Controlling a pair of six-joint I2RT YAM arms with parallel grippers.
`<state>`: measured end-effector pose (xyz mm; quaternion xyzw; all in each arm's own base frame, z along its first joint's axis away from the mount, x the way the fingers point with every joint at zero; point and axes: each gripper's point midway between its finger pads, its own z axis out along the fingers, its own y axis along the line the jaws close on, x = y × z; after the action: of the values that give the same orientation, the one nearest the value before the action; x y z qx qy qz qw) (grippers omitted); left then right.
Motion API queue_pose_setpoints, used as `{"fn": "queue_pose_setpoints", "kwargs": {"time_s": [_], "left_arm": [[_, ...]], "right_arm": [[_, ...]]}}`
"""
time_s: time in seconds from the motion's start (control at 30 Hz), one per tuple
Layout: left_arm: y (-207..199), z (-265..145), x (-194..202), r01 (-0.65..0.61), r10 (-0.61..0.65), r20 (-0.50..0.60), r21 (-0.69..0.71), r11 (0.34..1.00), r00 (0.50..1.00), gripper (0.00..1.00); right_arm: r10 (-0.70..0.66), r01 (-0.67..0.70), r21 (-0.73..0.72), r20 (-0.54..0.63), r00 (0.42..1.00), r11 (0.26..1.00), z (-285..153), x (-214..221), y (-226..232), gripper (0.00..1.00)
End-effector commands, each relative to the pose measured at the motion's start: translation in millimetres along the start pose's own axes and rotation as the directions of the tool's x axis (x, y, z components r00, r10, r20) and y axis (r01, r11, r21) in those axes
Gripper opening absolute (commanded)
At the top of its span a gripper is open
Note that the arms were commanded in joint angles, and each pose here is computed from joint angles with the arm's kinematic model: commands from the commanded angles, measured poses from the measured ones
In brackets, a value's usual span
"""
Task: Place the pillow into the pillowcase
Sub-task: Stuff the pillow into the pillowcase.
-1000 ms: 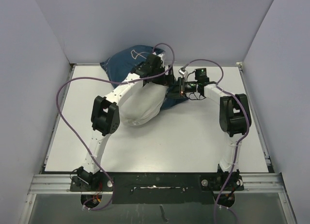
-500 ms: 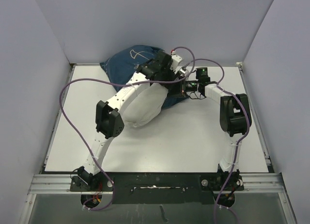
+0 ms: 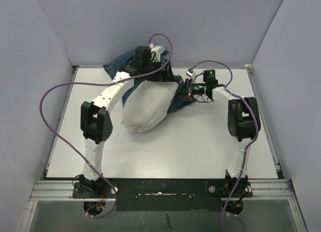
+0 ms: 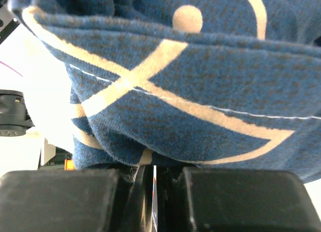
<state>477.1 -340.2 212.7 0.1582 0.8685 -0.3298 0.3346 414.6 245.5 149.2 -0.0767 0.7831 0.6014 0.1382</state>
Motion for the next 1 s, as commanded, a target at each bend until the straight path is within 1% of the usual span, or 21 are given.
{"fn": "queue_pose_setpoints", "kwargs": {"time_s": [0.0, 0.07, 0.13, 0.17, 0.2, 0.23, 0.3, 0.37, 0.4, 0.43, 0.47, 0.53, 0.6, 0.63, 0.7, 0.77, 0.8, 0.87, 0.9, 0.93, 0.97], "left_arm": [[-73, -97, -90, -0.010, -0.099, 0.342, 0.303, 0.953, 0.934, 0.98], [-79, -120, -95, -0.032, -0.121, 0.383, 0.372, 0.928, 0.916, 0.98], [-88, -139, -90, -0.091, -0.082, 0.394, 0.400, 0.912, 0.916, 0.97], [-95, -150, -84, -0.170, 0.001, 0.405, 0.381, 0.909, 0.914, 0.95], [-99, -150, -71, -0.191, 0.041, 0.374, 0.374, 0.908, 0.927, 0.91], [-100, -153, -56, -0.303, 0.173, 0.374, 0.325, 0.896, 0.911, 0.86], [-91, -143, -6, -0.457, 0.395, 0.275, 0.219, 0.862, 0.877, 0.77], [-76, -131, 57, -0.649, 0.631, 0.152, 0.163, 0.743, 0.761, 0.77], [-73, -124, 89, -0.726, 0.720, 0.105, 0.170, 0.666, 0.686, 0.81], [-70, -121, 107, -0.784, 0.781, 0.097, 0.157, 0.600, 0.617, 0.89], [-62, -115, 116, -0.814, 0.808, 0.099, 0.113, 0.570, 0.580, 0.97], [-45, -104, 116, -0.834, 0.829, 0.105, 0.008, 0.551, 0.549, 0.98], [-16, -89, 110, -0.850, 0.855, 0.015, -0.097, 0.518, 0.519, 0.98], [-3, -80, 103, -0.850, 0.855, -0.043, -0.149, 0.505, 0.516, 0.98], [25, -60, 90, -0.833, 0.830, -0.148, -0.246, 0.497, 0.538, 0.98], [43, -36, 74, -0.815, 0.811, -0.191, -0.326, 0.479, 0.553, 0.95], [50, -22, 73, -0.809, 0.802, -0.205, -0.340, 0.479, 0.561, 0.88], [67, 6, 74, -0.770, 0.756, -0.226, -0.383, 0.510, 0.614, 0.66], [71, 14, 72, -0.744, 0.729, -0.219, -0.386, 0.546, 0.649, 0.46], [73, 21, 69, -0.691, 0.681, -0.190, -0.393, 0.607, 0.707, 0.28], [77, 25, 72, -0.636, 0.620, -0.178, -0.367, 0.679, 0.764, 0.15]], "right_arm": [[-0.138, 0.139, -0.015, 0.064, 0.988, 0.990, -9, -28, 20, 0.00], [-0.142, 0.144, -0.018, 0.064, 0.988, 0.989, -9, -27, 21, 0.00], [-0.148, 0.150, -0.023, 0.062, 0.987, 0.988, -9, -27, 22, 0.00], [-0.153, 0.155, -0.027, 0.063, 0.986, 0.987, -10, -28, 24, 0.00], [-0.160, 0.162, -0.033, 0.061, 0.985, 0.986, -10, -27, 25, 0.00], [-0.168, 0.170, -0.042, 0.060, 0.984, 0.984, -10, -27, 27, 0.00], [-0.180, 0.183, -0.063, 0.057, 0.982, 0.981, -11, -26, 29, 0.00], [-0.194, 0.198, -0.084, 0.058, 0.979, 0.977, -12, -25, 33, 0.00], [-0.201, 0.206, -0.091, 0.057, 0.978, 0.974, -13, -25, 35, 0.00], [-0.209, 0.213, -0.101, 0.053, 0.977, 0.972, -13, -23, 37, 0.00], [-0.218, 0.222, -0.107, 0.052, 0.975, 0.969, -14, -22, 39, 0.00], [-0.231, 0.234, -0.120, 0.042, 0.972, 0.965, -14, -19, 42, 0.00], [-0.242, 0.245, -0.123, 0.035, 0.970, 0.962, -14, -15, 44, 0.00], [-0.252, 0.254, -0.124, 0.033, 0.967, 0.959, -15, -14, 46, 0.00], [-0.270, 0.272, -0.128, 0.029, 0.962, 0.954, -17, -11, 50, 0.00], [-0.296, 0.296, -0.148, 0.023, 0.955, 0.944, -20, -7, 57, 0.00], [-0.314, 0.313, -0.171, 0.019, 0.949, 0.934, -22, -5, 64, 0.00], [-0.361, 0.357, -0.216, 0.024, 0.932, 0.909, -27, -2, 78, 0.00], [-0.386, 0.381, -0.232, 0.027, 0.922, 0.895, -31, -1, 86, 0.00], [-0.407, 0.402, -0.242, 0.030, 0.913, 0.883, -35, 0, 92, 0.00], [-0.439, 0.434, -0.246, 0.037, 0.897, 0.867, -39, 2, 99, 0.00]]}}
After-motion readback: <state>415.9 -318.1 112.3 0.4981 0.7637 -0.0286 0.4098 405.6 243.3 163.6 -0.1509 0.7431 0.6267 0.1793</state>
